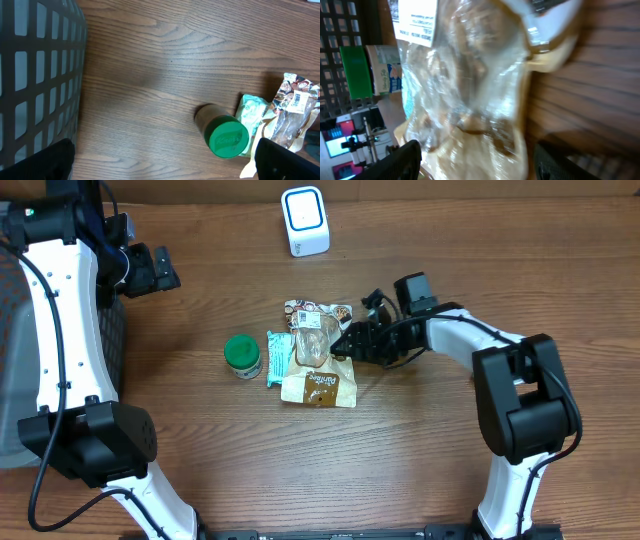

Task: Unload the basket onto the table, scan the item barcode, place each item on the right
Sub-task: 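Move the right gripper left to the clear plastic food bag, then grasp the clear plastic food bag with the right gripper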

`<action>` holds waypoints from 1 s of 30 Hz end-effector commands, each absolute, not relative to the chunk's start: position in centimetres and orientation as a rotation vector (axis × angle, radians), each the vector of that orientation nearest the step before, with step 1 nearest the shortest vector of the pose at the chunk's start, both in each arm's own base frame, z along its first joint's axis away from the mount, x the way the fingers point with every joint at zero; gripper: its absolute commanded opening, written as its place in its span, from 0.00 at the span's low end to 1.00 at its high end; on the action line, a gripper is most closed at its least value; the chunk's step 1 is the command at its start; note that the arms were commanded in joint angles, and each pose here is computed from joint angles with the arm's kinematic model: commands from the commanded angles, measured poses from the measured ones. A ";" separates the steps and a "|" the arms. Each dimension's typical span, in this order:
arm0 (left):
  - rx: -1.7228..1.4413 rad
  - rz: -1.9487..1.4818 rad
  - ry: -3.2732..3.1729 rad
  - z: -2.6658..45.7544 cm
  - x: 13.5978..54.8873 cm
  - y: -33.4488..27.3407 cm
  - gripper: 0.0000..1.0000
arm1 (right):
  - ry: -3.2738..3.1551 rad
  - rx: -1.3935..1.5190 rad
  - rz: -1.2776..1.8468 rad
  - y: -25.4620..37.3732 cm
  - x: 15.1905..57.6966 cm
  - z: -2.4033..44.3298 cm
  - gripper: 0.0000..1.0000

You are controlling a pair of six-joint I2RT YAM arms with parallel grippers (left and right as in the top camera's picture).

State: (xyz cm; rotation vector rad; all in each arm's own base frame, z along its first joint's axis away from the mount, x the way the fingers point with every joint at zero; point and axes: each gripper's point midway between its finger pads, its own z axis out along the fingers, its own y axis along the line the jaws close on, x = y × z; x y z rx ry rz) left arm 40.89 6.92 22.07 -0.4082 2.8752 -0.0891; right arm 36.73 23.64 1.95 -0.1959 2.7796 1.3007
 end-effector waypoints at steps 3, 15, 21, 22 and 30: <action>-0.372 -0.075 2.850 23.2 40.6 7.1 0.99 | 2.919 -0.042 1.186 25.5 34.7 -1.6 0.72; -0.372 -0.075 2.850 23.2 40.6 7.1 1.00 | 2.835 -0.036 1.318 29.2 35.4 -1.6 0.70; -0.372 -0.075 2.850 23.2 40.6 7.1 1.00 | 2.750 -0.079 1.344 30.1 36.6 -0.7 0.70; -0.372 -0.075 2.850 23.2 40.6 7.1 0.99 | 2.740 -0.084 1.346 30.1 36.8 -0.6 0.70; -0.372 -0.075 2.850 23.2 40.6 7.1 1.00 | 2.665 -0.126 1.343 30.9 37.8 0.1 0.71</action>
